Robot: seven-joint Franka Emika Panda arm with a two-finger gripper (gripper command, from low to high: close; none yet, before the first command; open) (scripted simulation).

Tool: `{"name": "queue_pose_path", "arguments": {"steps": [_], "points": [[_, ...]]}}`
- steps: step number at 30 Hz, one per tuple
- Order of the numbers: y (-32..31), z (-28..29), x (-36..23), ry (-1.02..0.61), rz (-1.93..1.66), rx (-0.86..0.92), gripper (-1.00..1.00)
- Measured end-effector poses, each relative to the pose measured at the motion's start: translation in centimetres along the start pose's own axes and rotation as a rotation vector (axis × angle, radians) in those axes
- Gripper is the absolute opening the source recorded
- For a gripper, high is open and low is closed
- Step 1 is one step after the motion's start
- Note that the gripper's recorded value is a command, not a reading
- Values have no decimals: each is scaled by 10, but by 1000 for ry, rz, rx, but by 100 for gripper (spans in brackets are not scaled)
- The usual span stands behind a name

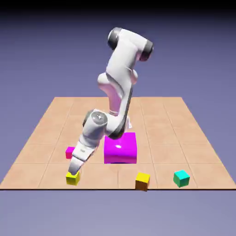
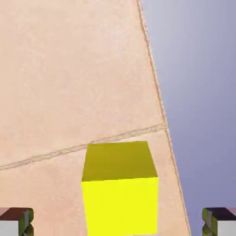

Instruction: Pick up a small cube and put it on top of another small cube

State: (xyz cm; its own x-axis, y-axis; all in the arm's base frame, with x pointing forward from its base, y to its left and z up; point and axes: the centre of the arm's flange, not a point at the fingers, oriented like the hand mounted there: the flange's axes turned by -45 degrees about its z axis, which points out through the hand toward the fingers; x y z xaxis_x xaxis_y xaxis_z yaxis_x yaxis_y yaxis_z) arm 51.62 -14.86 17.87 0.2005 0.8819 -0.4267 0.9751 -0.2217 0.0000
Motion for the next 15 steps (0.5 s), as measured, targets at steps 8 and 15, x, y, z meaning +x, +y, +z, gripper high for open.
{"name": "queue_pose_path", "arguments": {"steps": [8, 15], "points": [[1, 51, 6, -3, -1, -1, -100], [-7, -67, 133, 16, -351, -127, -100]]}}
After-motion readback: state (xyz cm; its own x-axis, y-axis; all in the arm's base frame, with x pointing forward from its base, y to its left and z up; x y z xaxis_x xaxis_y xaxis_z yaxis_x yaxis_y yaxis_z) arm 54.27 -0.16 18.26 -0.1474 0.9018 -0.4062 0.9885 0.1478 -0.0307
